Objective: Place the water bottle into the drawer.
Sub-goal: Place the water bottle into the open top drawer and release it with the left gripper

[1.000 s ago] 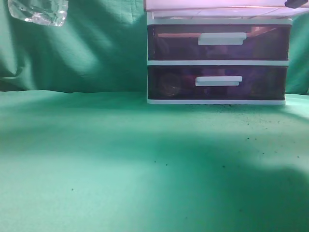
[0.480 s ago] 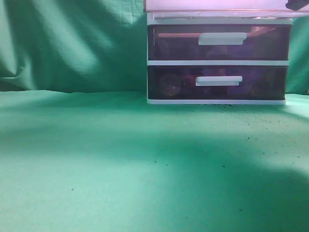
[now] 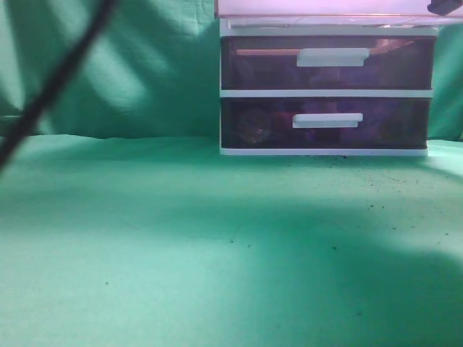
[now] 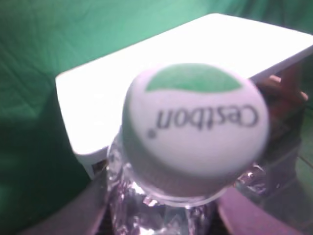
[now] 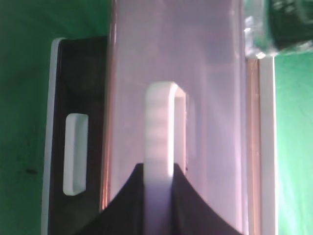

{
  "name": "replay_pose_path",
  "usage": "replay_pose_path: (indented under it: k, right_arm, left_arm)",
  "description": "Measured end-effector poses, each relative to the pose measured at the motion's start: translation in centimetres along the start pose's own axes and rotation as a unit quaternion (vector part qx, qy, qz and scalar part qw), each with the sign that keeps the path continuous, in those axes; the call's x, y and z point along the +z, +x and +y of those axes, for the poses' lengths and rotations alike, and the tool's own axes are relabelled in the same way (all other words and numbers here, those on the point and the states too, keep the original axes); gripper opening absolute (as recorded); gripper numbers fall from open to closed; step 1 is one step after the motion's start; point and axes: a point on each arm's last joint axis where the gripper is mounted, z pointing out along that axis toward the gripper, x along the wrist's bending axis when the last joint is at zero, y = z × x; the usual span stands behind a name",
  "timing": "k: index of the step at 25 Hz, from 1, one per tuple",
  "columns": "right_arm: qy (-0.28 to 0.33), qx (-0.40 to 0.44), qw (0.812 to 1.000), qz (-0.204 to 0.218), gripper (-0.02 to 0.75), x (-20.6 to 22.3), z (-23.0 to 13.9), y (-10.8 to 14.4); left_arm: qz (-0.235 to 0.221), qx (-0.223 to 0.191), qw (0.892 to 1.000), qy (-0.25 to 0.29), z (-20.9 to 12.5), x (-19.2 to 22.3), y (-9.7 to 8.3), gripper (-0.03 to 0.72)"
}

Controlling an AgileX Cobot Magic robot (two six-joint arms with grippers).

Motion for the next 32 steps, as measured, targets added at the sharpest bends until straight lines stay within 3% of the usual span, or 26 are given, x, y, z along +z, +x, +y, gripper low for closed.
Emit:
replay_pose_path:
  k: [4, 13, 15, 18, 20, 23, 25, 28, 30, 32]
  right_arm:
    - [-0.001, 0.003, 1.0, 0.0, 0.076, 0.0, 0.1, 0.0]
    - [0.0, 0.006, 1.0, 0.002, 0.076, 0.0, 0.0, 0.1]
    - [0.0, 0.007, 1.0, 0.003, 0.076, 0.1, 0.0, 0.2]
    - [-0.001, 0.007, 1.0, 0.003, 0.076, 0.2, 0.0, 0.2]
    - [-0.002, 0.007, 1.0, 0.002, 0.076, 0.2, 0.1, 0.2]
    - [-0.002, 0.007, 1.0, 0.002, 0.076, 0.2, 0.1, 0.2]
    - [-0.002, 0.007, 1.0, 0.002, 0.076, 0.2, 0.1, 0.2]
    - [-0.002, 0.007, 1.0, 0.003, 0.076, 0.2, 0.1, 0.2]
    - [-0.002, 0.008, 1.0, 0.003, 0.076, 0.2, 0.1, 0.2]
    - [-0.002, 0.015, 1.0, 0.003, 0.076, 0.2, 0.1, 0.2]
  left_arm:
    - [-0.018, -0.08, 0.996, 0.038, -1.7, 1.7, 0.7, 0.257]
    - [-0.044, -0.084, 0.991, 0.092, -3.7, 2.9, 0.4, 0.257]
    - [-0.045, -0.084, 0.991, 0.093, -3.7, 2.9, 0.4, 0.349]
    - [-0.05, -0.089, 0.991, 0.089, -3.5, 2.9, 0.3, 0.574]
    - [-0.058, -0.088, 0.992, 0.074, -3.3, 2.9, -0.1, 0.647]
    - [-0.073, -0.086, 0.993, 0.043, -2.6, 2.8, -0.7, 0.644]
    - [-0.082, -0.076, 0.994, 0.015, -2.1, 2.8, -1.0, 0.569]
    - [-0.096, -0.046, 0.994, -0.029, -1.8, 3.3, -1.4, 0.568]
    - [-0.106, -0.032, 0.993, -0.045, -2.4, 4.2, -2.1, 0.528]
    - [-0.122, -0.025, 0.99, -0.065, -3.5, 5.5, -3.0, 0.543]
